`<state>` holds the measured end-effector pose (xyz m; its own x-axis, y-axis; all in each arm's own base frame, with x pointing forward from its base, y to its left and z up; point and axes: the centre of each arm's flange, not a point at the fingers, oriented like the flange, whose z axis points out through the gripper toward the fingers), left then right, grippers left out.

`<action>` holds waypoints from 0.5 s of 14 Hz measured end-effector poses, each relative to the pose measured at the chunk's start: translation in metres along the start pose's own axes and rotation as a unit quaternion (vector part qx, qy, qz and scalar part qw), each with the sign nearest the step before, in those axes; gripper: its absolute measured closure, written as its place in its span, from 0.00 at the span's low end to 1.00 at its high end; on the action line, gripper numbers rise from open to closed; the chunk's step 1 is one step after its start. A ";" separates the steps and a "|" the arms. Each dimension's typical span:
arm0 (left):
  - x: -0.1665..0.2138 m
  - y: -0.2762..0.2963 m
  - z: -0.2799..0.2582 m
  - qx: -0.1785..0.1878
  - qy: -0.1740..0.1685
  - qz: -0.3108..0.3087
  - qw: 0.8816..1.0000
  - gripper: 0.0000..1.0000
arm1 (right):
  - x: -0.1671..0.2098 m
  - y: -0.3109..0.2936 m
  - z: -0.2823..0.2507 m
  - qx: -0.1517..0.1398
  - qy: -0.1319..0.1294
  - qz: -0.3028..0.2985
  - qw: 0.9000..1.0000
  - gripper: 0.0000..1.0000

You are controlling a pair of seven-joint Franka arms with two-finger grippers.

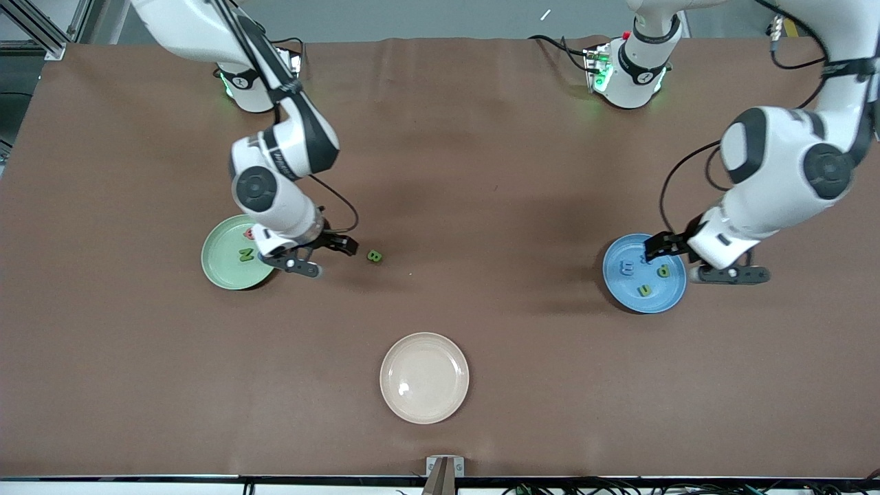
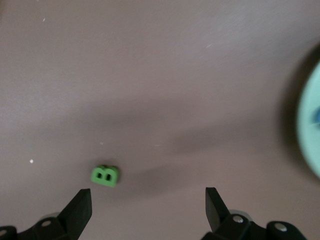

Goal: Sort upper and lower case letters into plates
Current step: 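Reach the right gripper to the green B while the left gripper withdraws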

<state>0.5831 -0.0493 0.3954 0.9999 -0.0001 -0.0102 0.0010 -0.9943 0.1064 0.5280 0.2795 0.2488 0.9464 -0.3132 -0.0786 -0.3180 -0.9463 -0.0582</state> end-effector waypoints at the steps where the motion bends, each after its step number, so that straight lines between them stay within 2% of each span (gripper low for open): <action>1: 0.001 -0.010 -0.020 0.001 -0.002 -0.008 1.000 0.00 | -0.006 -0.008 0.016 0.002 0.005 0.006 1.000 0.00; 3: 0.003 -0.029 -0.065 0.002 0.003 -0.023 1.000 0.01 | -0.016 -0.021 0.044 0.006 0.016 0.016 1.000 0.00; 7: -0.002 -0.033 -0.139 0.008 0.051 -0.027 0.998 0.00 | -0.034 -0.036 0.076 0.007 0.022 0.021 1.000 0.04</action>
<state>0.5824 -0.0021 0.5297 0.9942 0.0637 0.0867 0.0557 -0.9942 0.0922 0.5028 0.3301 0.1781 0.9335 -0.3566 -0.0379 -0.3585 -0.9310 -0.0692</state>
